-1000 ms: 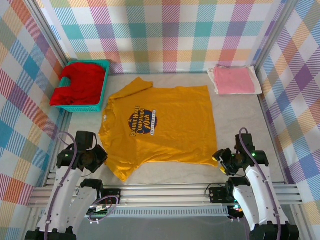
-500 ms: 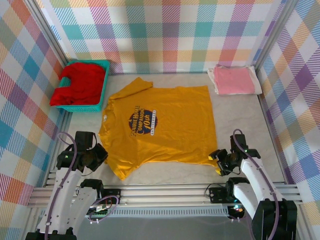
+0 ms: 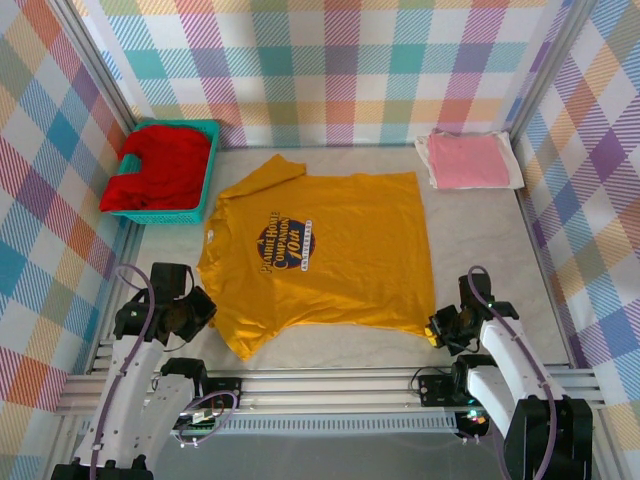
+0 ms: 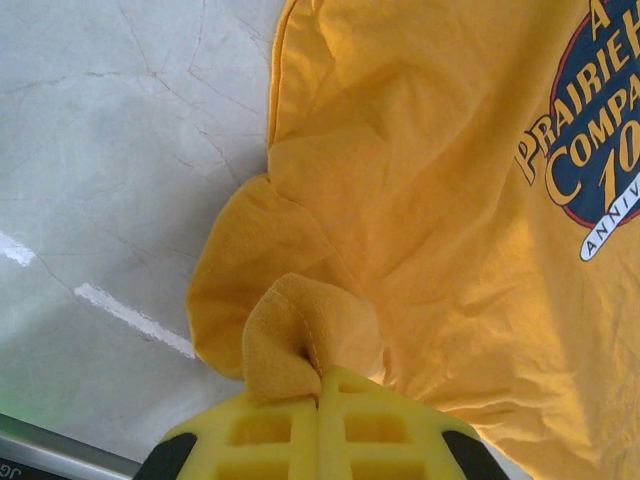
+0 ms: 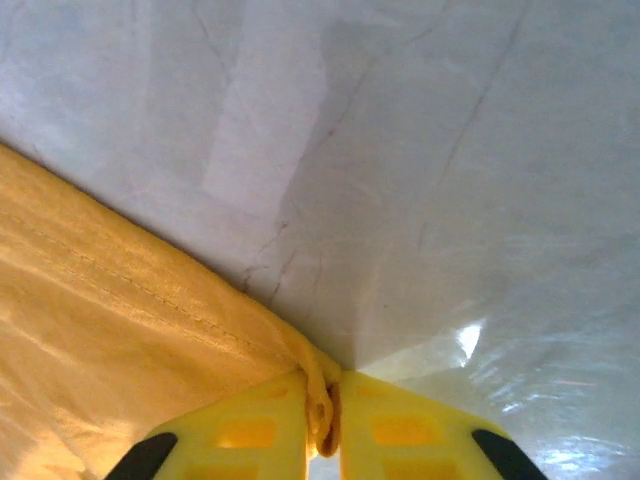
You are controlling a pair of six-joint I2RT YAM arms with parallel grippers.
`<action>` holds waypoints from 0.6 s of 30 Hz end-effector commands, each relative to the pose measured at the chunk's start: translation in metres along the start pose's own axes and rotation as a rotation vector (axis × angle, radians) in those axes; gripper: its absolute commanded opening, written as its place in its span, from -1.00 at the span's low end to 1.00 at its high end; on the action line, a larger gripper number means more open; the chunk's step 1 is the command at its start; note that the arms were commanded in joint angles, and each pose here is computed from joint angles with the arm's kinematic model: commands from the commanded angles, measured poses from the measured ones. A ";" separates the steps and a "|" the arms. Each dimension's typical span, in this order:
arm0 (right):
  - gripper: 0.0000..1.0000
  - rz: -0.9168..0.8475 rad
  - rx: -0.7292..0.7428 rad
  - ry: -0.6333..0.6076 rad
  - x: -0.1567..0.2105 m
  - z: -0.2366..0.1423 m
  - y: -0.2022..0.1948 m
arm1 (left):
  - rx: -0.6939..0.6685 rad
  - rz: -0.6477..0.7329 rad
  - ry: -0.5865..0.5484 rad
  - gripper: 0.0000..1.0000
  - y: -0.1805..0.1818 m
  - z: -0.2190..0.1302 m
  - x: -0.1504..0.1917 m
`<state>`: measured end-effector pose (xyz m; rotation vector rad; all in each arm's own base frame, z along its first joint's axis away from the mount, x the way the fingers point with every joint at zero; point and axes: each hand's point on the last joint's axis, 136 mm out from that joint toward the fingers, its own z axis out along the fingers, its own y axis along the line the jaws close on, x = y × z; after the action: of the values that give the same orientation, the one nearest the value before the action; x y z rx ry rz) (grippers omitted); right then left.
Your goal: Fold and stack the t-shirts
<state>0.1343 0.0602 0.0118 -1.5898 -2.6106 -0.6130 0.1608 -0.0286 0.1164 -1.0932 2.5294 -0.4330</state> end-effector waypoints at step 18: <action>-1.00 -0.182 -0.132 -0.139 -0.013 -0.042 0.039 | -0.036 -0.080 -0.221 -1.00 0.017 -0.030 -0.026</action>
<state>0.1732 0.0526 0.0529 -1.5346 -2.8695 -0.7616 0.1594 -0.0029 0.1346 -1.1564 2.3680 -0.3125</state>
